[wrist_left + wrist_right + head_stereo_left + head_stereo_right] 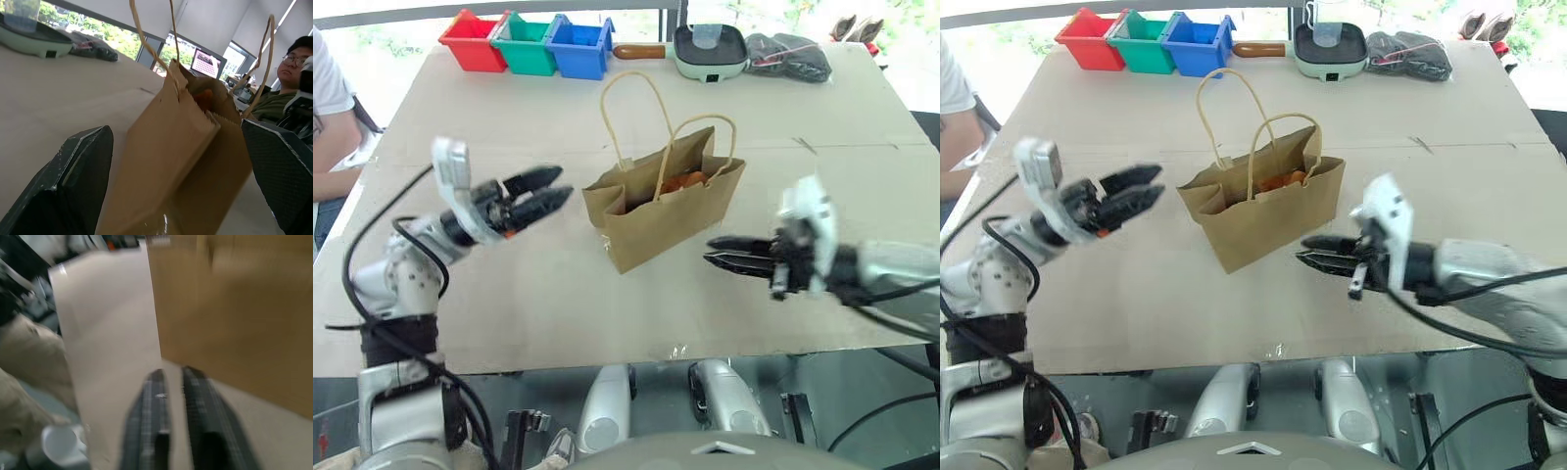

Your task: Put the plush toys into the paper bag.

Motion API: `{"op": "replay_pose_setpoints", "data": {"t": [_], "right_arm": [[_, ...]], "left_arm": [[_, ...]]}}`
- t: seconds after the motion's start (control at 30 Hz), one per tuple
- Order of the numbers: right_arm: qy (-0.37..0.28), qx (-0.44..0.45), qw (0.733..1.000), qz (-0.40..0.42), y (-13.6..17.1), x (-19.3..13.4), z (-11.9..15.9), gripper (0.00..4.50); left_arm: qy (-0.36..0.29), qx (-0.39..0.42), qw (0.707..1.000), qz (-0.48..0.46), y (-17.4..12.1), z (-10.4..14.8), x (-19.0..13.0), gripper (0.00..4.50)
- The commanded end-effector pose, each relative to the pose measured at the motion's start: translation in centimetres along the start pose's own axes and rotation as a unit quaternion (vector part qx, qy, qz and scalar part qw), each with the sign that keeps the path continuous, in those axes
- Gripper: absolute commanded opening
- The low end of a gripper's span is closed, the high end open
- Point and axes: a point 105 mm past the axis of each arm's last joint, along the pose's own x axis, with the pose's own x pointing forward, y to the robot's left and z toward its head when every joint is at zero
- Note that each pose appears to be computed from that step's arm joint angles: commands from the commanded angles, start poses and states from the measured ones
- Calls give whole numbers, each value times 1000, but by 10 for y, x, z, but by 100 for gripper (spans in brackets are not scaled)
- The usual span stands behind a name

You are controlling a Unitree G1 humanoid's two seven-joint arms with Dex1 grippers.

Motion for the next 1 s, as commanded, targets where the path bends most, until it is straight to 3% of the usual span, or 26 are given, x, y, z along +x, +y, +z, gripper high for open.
{"op": "replay_pose_setpoints", "data": {"t": [0.03,0.17,0.43,0.6,0.73,0.87,1.0], "right_arm": [[-16,-54,998,4,-6,29,-2,3],[-57,-59,996,17,-11,57,9,3],[-84,-50,995,1,-25,84,16,3],[-83,-53,995,4,-24,92,12,3],[-77,-66,995,6,-22,87,8,3],[-107,-95,990,-14,-19,74,14,0],[-119,-131,983,-44,-21,52,13,0]], "left_arm": [[12,32,998,-44,-15,4,8,450],[21,45,997,-51,-13,-1,19,450],[44,45,994,-92,-31,-12,31,450],[29,118,993,-3,-18,-20,54,450],[6,129,990,59,-8,-26,69,450],[-18,130,989,73,-7,-30,79,270],[-61,112,990,60,-11,-20,82,63]]}}
